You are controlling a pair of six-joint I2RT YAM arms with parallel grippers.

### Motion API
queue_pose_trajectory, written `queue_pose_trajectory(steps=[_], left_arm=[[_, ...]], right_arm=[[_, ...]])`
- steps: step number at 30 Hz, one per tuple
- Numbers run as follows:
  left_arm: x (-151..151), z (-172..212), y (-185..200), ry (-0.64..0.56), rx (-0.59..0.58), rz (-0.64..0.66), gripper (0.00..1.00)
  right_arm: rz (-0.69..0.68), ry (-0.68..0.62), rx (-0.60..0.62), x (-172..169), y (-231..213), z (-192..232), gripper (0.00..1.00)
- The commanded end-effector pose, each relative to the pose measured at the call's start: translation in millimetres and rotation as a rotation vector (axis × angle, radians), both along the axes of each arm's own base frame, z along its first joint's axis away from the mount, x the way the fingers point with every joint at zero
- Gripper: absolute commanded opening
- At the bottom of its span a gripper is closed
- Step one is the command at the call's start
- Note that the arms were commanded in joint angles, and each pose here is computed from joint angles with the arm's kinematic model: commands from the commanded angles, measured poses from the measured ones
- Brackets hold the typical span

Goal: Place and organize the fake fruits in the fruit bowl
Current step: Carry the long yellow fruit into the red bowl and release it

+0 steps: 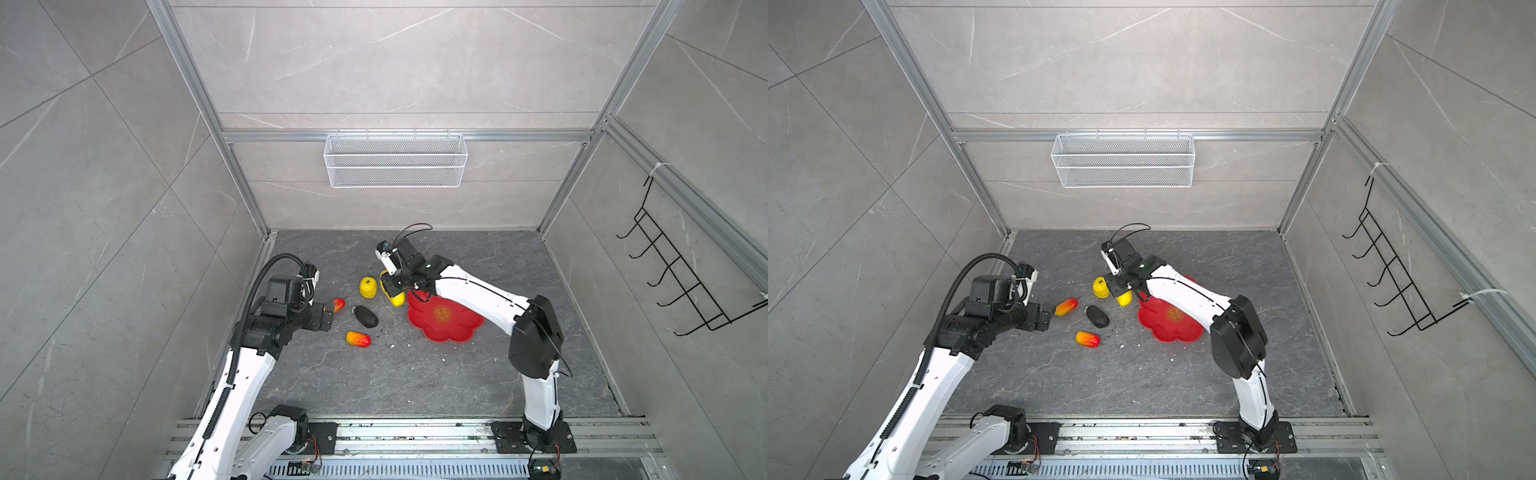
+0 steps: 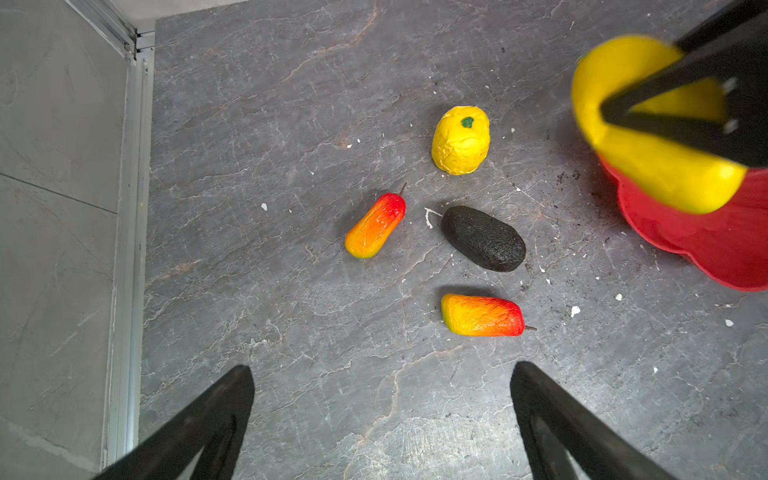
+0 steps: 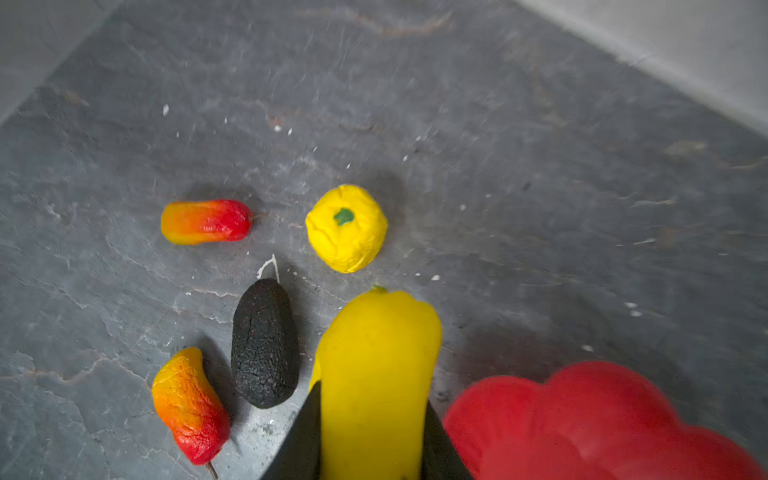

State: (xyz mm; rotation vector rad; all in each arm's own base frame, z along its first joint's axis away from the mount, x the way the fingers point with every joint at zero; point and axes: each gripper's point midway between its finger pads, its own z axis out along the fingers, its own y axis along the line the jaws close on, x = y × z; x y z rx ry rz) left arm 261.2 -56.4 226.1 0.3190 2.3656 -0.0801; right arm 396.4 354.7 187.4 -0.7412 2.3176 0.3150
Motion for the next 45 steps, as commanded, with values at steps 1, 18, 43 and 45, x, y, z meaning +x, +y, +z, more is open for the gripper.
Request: queue_pose_trajectory(steps=[1,18,43,45], left_arm=[[0.0,8.3,-2.3,-0.034,-0.015,-0.015,1.00],[-2.0,17.9,-14.6,-0.042,-0.088,-0.049,1.00],[0.5,12.3,-14.7,-0.030,-0.083,-0.048,1.00],[0.6,11.7,-14.5,-0.028,-0.080,-0.048,1.00]], right_arm=[[-0.090,-0.029,-0.032,11.3,-56.3,8.8,0.29],[-0.371,0.101,-0.136,-7.4,-194.9,-71.6,0.26],[-0.390,0.205,-0.184,9.4,-202.4,-137.0,0.46],[-0.390,0.203,-0.183,9.1,-202.5,-136.3,0.49]])
